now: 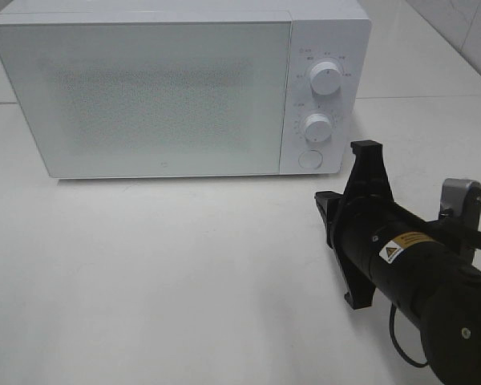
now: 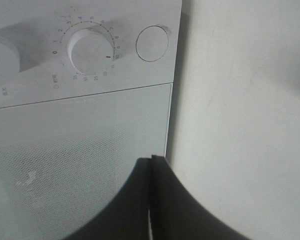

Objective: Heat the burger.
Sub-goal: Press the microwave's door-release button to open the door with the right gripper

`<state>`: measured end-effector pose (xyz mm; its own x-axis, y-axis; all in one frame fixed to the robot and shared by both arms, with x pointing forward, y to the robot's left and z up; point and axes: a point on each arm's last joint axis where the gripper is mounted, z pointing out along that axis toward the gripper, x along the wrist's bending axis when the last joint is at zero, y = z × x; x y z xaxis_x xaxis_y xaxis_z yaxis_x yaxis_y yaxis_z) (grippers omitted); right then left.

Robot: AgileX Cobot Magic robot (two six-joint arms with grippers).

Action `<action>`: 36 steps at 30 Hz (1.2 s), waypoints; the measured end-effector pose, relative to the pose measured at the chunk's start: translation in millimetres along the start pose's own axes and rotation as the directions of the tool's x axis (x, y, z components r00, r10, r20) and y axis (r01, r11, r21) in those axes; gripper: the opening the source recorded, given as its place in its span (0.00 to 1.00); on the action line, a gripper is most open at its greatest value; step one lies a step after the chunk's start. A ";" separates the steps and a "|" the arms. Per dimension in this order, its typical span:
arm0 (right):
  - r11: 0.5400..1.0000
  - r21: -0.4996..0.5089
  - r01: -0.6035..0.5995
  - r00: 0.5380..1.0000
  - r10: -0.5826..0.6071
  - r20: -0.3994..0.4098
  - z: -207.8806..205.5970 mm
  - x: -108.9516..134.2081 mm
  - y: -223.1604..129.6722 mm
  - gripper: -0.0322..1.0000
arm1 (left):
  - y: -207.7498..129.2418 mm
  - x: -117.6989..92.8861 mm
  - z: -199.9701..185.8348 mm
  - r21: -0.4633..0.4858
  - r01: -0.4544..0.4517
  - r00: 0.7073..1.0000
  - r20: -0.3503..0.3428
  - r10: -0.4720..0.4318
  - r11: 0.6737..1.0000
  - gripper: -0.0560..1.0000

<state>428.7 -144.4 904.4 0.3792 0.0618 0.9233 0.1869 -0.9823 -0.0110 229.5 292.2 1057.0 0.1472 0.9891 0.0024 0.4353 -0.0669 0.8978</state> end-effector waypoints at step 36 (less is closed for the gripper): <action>0.993 -0.102 -0.064 0.998 0.061 -0.029 76.6 5.1 11.1 0.04 | 0.0 0.0 0.0 0.000 0.000 1.000 0.000 0.000 1.000 0.99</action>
<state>502.1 -141.4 879.6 0.3631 -0.0035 0.9317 0.0689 -0.9972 -0.0306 229.5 292.2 1057.0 0.1472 0.9891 0.0024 0.4353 -0.0669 0.8978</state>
